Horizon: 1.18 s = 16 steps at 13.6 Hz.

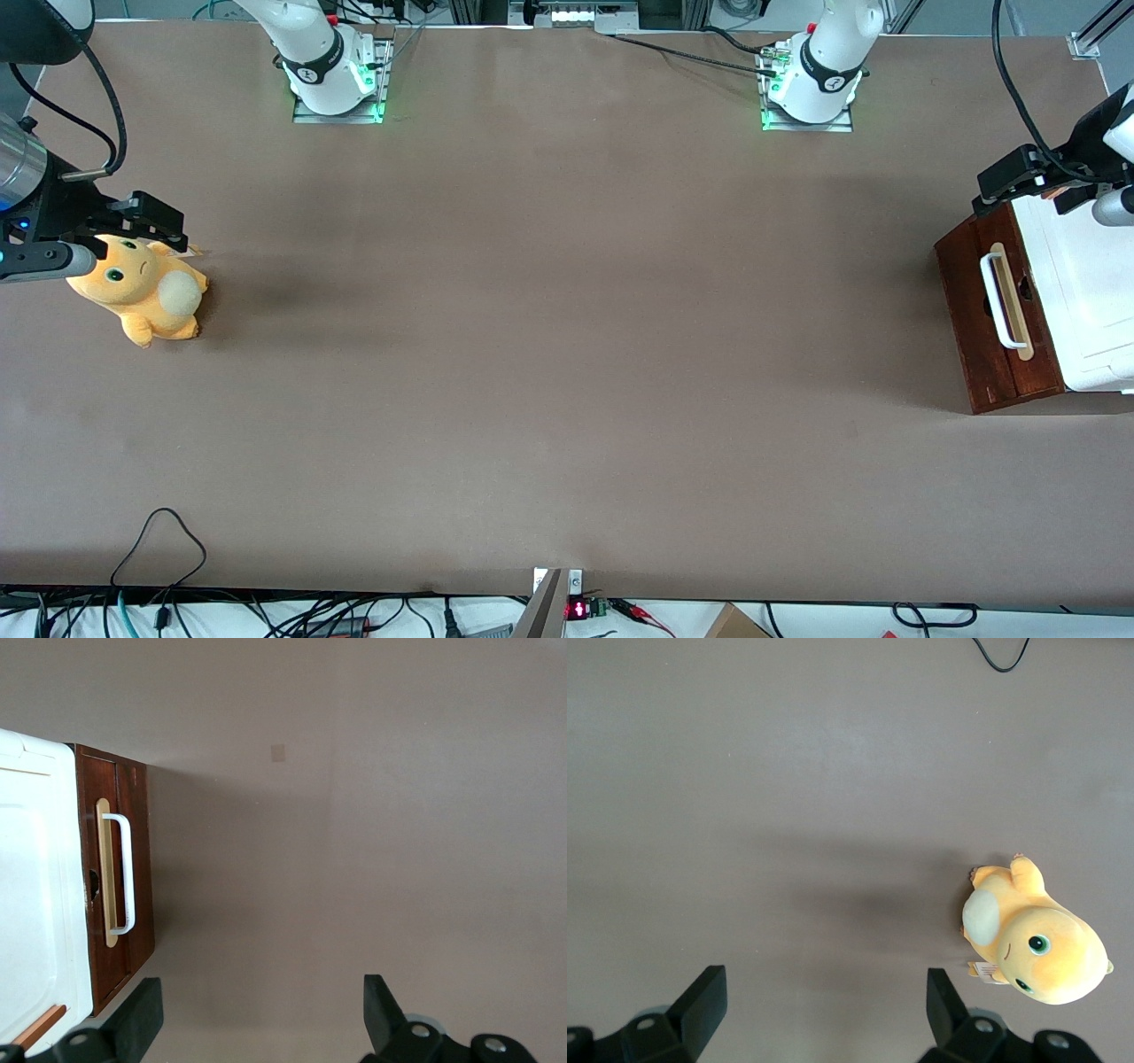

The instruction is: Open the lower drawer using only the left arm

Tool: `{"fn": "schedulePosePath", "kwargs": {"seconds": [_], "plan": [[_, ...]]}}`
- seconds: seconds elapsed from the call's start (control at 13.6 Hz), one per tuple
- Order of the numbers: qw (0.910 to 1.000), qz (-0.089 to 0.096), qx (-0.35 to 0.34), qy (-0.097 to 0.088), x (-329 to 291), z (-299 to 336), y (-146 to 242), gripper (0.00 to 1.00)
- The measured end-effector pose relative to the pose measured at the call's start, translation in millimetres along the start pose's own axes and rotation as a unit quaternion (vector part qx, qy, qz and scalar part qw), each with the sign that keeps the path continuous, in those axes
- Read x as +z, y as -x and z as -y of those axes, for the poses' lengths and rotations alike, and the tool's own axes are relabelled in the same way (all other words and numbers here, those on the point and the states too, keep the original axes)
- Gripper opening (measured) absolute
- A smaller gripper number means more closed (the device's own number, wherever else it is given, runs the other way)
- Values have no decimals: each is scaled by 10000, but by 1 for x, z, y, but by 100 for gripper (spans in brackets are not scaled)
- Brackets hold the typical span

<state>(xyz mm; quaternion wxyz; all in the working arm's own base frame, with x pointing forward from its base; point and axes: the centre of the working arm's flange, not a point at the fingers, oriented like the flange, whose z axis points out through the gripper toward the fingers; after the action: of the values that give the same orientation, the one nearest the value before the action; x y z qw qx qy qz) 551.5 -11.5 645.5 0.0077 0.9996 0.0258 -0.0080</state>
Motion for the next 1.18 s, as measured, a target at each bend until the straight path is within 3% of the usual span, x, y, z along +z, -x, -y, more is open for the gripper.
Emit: {"fn": "schedulePosePath", "kwargs": {"seconds": [0.95, 1.18], "plan": [[10000, 6, 8, 5, 1, -1, 0, 100], [10000, 22, 16, 92, 1, -3, 0, 100]]}}
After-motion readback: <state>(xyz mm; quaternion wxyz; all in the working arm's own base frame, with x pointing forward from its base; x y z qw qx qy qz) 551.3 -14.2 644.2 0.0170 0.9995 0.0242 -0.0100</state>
